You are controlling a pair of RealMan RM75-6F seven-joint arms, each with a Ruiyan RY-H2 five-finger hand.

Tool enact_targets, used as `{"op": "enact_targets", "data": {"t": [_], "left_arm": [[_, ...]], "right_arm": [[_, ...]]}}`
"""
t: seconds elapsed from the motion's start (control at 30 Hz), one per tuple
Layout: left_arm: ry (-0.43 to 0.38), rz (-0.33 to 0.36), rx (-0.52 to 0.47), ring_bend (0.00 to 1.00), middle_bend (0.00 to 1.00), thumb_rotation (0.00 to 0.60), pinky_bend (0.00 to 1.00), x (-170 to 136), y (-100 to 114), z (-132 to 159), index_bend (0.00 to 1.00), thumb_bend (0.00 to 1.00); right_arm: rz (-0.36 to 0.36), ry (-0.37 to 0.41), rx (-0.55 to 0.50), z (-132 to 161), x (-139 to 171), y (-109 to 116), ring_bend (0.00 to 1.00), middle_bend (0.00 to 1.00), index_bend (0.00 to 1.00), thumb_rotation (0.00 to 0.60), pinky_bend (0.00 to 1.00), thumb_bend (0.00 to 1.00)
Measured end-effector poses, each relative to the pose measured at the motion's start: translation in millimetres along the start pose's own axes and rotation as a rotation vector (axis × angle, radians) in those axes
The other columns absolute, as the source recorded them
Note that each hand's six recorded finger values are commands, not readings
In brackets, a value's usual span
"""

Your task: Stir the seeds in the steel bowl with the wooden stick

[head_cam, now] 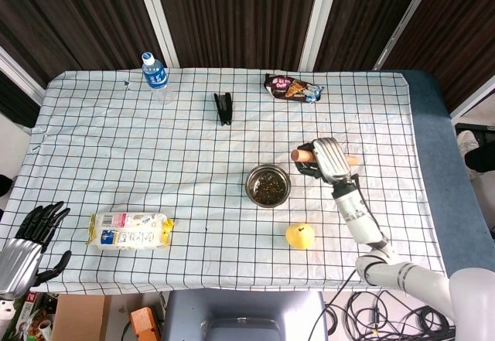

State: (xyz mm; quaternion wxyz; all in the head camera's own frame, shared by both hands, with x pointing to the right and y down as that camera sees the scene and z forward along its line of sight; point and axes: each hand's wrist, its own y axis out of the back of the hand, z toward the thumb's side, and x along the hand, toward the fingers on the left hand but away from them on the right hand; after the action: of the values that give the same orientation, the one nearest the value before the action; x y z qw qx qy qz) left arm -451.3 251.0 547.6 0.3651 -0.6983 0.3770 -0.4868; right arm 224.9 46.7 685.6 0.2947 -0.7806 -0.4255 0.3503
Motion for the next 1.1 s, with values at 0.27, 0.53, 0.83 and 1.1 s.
{"op": "enact_targets", "data": {"t": [0.27,0.53,0.83,1.1], "left_arm": [[-0.026,0.016,0.000,0.00,0.00,0.600,0.00,2.0,-1.3,4.3,0.00,0.39],[-0.030,0.007,0.001,0.00,0.00,0.600,0.00,1.3,-3.1,5.1,0.00,0.39],[-0.028,0.005,-0.002,0.00,0.00,0.600,0.00,-0.2,-2.2,4.2,0.00,0.40],[-0.028,0.001,-0.001,0.00,0.00,0.600,0.00,-0.1,-2.9,4.5,0.00,0.40]], "right_arm": [[0.172,-0.172,0.321,-85.7,38.1,-13.5,0.77,0.88,0.95,0.600,0.77,0.71],[0.321,-0.267,0.397,-115.6,56.2,-39.5,0.32,0.37,0.27,0.600,0.44,0.39],[0.335,-0.272,0.355,-109.0,62.0,-39.6,0.08,0.09,0.00,0.509,0.25,0.25],[0.319,-0.248,0.348,-96.4,69.1,-20.6,0.07,0.08,0.00,0.462,0.23,0.21]]}}
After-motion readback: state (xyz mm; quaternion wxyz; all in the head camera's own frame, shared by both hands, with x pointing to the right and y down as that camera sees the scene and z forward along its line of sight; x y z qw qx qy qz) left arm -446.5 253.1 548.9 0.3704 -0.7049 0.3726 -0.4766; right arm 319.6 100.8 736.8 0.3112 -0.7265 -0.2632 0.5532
